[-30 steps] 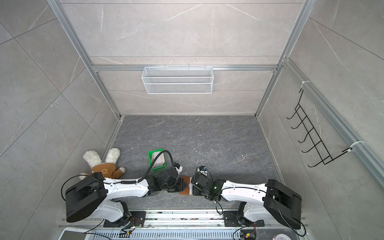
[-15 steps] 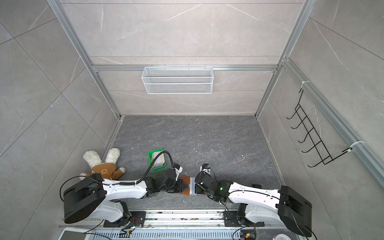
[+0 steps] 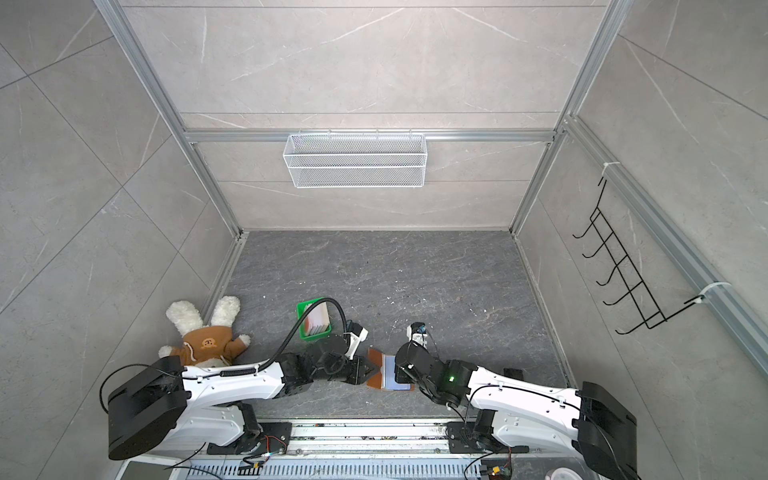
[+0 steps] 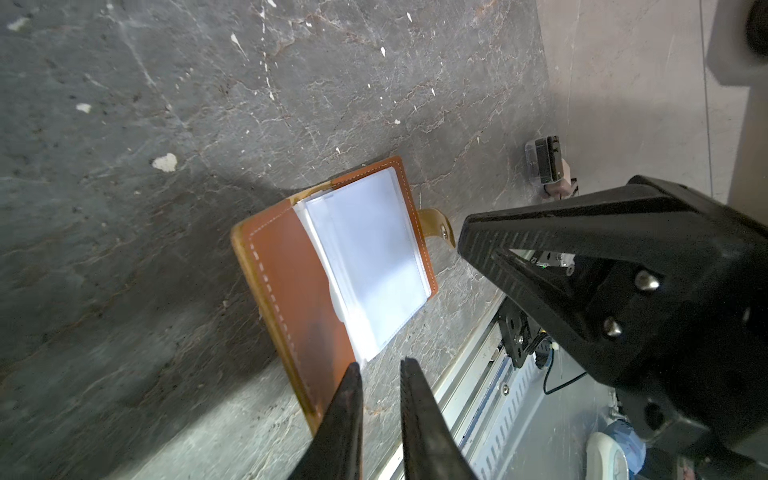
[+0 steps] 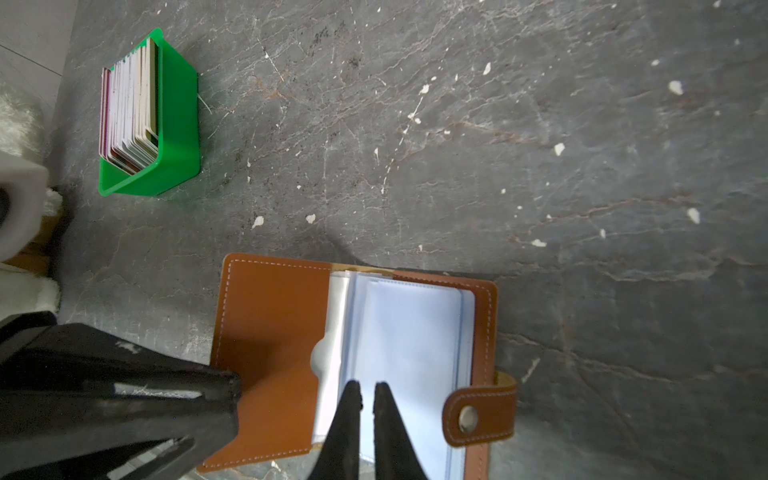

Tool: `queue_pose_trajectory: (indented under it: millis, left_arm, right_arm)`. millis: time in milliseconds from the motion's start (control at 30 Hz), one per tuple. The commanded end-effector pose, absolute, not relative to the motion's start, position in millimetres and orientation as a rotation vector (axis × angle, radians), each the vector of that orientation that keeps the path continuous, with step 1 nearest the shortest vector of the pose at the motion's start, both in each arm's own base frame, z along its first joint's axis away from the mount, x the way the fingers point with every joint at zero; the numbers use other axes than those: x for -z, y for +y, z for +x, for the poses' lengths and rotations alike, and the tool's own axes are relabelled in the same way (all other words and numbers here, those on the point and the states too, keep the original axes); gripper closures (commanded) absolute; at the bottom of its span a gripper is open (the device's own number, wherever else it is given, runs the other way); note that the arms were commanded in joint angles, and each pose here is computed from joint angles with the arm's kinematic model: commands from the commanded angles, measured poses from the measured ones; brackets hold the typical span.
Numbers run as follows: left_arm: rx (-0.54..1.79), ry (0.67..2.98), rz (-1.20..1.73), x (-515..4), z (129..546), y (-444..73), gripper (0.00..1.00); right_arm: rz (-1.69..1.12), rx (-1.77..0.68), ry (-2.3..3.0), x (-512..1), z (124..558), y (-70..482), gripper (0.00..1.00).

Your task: Put the credit cards into the card holder

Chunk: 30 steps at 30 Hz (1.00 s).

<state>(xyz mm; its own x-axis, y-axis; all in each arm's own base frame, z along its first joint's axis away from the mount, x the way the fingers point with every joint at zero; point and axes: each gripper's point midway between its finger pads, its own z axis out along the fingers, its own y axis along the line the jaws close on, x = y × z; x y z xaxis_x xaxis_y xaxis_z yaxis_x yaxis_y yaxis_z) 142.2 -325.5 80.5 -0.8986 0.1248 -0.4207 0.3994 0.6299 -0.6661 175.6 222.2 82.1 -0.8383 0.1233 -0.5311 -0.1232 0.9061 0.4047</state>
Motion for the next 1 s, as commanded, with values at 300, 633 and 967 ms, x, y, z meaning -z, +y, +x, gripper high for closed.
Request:
queue_pose_trajectory:
  millis: [300,633,967]
  left_arm:
    - [1.123,2.582,0.413,-67.6,165.7,-331.6,0.79]
    - [1.087,2.673,0.336,-39.1,158.7,-321.4,0.77]
    - [1.131,2.615,0.358,-67.4,162.0,-330.1,0.77]
  right_arm:
    - [0.078,-0.509,2.558,-44.5,172.5,211.4,0.86]
    - [0.112,-0.451,2.605,-25.9,170.9,205.9,0.87]
    - [-0.009,-0.535,2.490,-70.5,186.4,226.0,0.89]
